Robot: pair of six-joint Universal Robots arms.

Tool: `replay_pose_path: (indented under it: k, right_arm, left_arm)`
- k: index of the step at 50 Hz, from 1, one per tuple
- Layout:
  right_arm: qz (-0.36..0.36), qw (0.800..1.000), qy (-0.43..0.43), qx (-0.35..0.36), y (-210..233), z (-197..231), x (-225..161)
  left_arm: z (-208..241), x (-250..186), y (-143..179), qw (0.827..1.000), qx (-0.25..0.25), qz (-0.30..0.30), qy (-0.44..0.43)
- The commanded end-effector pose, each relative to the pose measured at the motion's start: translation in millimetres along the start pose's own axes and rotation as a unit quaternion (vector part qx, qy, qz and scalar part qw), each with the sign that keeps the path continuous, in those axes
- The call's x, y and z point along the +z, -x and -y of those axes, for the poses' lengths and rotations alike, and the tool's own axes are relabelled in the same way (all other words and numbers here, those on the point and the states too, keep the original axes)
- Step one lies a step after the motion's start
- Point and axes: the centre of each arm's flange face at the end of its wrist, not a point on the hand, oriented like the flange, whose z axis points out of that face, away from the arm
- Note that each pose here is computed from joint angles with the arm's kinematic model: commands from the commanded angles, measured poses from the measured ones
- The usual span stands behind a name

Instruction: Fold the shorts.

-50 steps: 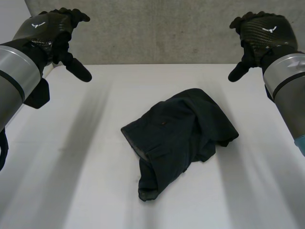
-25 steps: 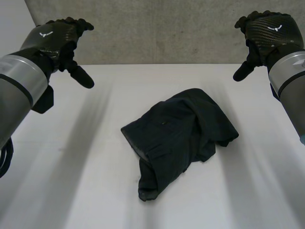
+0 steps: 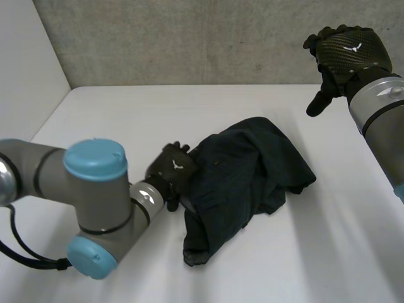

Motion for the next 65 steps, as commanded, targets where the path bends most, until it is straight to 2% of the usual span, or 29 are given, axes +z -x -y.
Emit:
replay_pose_path:
  k: [1,10,17,21,24,25,26,29,30,32,33,37,40,44,48,49,52,53,56,57,65]
  right_arm:
    - [0.001,1.0,0.004,-0.002,0.5,-2.3,-0.3]
    - [0.006,1.0,0.013,-0.015,4.1,-9.3,0.9]
    - [0.008,1.0,0.017,-0.015,5.0,-12.0,0.4]
    - [0.008,1.0,0.018,-0.015,5.1,-12.5,0.2]
    - [0.009,1.0,0.018,-0.015,5.6,-12.3,0.0]
    - [0.009,1.0,0.018,-0.015,5.6,-12.3,0.0]
    - [0.011,1.0,0.018,-0.015,6.5,-12.5,-0.4]
    - [0.015,1.0,0.017,-0.015,7.3,-12.7,-0.5]
    - [0.02,1.0,0.015,-0.015,8.8,-11.6,-1.2]
    - [0.023,1.0,0.014,-0.015,9.4,-11.5,-1.2]
    - [0.027,0.999,0.013,-0.015,10.4,-11.1,-1.5]
    - [0.028,0.999,0.008,-0.015,10.6,-8.9,-1.3]
    - [0.026,1.0,0.005,-0.015,10.0,-7.0,-0.6]
    - [0.024,1.0,0.001,-0.015,9.3,-5.0,-0.3]
    - [0.024,1.0,0.002,-0.015,8.9,-4.2,-1.0]
    - [0.023,1.0,0.003,-0.015,8.3,-4.5,-1.2]
    - [0.02,1.0,0.006,-0.016,5.7,-6.8,-0.3]
    - [0.019,1.0,0.006,-0.016,5.0,-6.5,-0.3]
    - [0.017,1.0,0.006,-0.016,3.7,-6.2,-0.5]
    - [0.017,1.0,0.005,-0.016,3.5,-5.4,-0.7]
    - [-0.013,1.0,0.004,-0.016,-16.8,-5.5,6.0]
  left_arm:
    - [1.8,1.9,-20.4,1.0,0.002,-0.013,-0.019]
    - [0.1,15.3,-21.5,0.999,0.001,0.0,-0.037]
    - [-2.0,24.3,-8.9,0.999,-0.006,0.041,-0.025]
    - [-3.0,28.5,10.4,0.996,-0.011,0.085,-0.014]
    - [-5.1,31.4,47.1,0.988,-0.021,0.153,0.001]
    - [-3.3,30.8,60.5,0.984,-0.024,0.177,0.003]
    - [2.8,25.8,91.9,0.973,-0.031,0.23,0.001]
    - [13.4,11.1,144.4,0.95,-0.044,0.31,-0.011]
    - [22.7,0.3,171.8,0.937,-0.052,0.345,-0.031]
    - [33.2,-11.2,196.6,0.922,-0.064,0.378,-0.056]
    - [45.2,-22.8,218.0,0.906,-0.079,0.406,-0.088]
    - [80.5,-49.7,251.2,0.873,-0.101,0.448,-0.164]
    - [103.5,-59.2,258.3,0.863,-0.1,0.453,-0.202]
    - [143.7,-63.7,244.3,0.865,-0.097,0.418,-0.26]
    - [170.2,-52.8,193.6,0.891,-0.093,0.334,-0.293]
    - [169.5,-40.0,167.4,0.907,-0.094,0.291,-0.289]
    - [163.0,-19.0,122.8,0.931,-0.092,0.227,-0.272]
    - [154.9,-5.5,90.2,0.944,-0.092,0.186,-0.255]
    - [142.9,8.8,52.1,0.958,-0.092,0.142,-0.232]
    - [133.5,16.6,28.4,0.965,-0.089,0.117,-0.216]
    - [97.4,33.0,-61.2,0.984,-0.07,0.023,-0.164]
